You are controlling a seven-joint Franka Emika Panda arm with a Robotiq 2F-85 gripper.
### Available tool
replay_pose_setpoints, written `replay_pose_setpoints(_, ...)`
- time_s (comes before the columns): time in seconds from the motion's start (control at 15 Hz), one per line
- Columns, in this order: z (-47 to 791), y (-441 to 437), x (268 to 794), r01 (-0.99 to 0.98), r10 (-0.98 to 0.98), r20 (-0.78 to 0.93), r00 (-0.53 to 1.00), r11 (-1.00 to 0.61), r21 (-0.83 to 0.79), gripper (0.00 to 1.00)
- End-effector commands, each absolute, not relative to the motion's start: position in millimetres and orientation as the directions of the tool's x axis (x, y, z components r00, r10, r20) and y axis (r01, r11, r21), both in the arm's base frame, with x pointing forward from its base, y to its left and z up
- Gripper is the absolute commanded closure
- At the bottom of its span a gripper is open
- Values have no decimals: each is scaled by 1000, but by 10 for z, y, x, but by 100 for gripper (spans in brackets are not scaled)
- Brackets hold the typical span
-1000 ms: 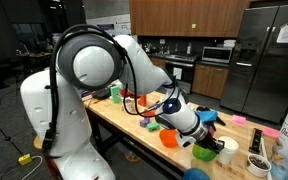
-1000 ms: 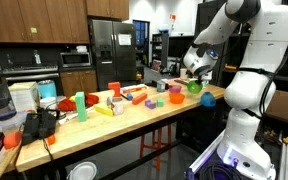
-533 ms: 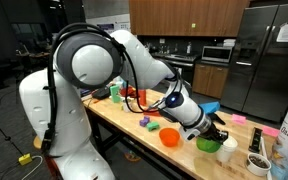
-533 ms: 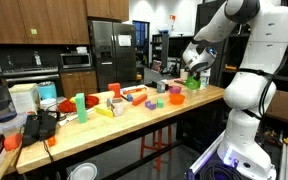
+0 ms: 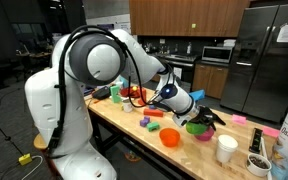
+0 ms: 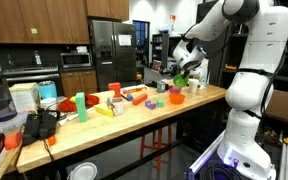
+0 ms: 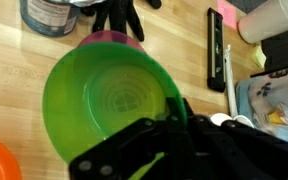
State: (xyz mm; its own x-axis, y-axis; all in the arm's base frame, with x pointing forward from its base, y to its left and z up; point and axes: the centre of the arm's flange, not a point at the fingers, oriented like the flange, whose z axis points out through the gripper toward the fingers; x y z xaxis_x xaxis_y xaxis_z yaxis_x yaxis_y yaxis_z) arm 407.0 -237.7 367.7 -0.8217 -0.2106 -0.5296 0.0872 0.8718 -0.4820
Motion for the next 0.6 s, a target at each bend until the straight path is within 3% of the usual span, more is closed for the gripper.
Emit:
replay_pose_setpoints(0.0,3867,-2375,4208,84,-211,-546,-811,881,-465,99)
replay_pose_setpoints(0.53,3942,-2379,4069,108,-192,-526,-829,867,-487,99)
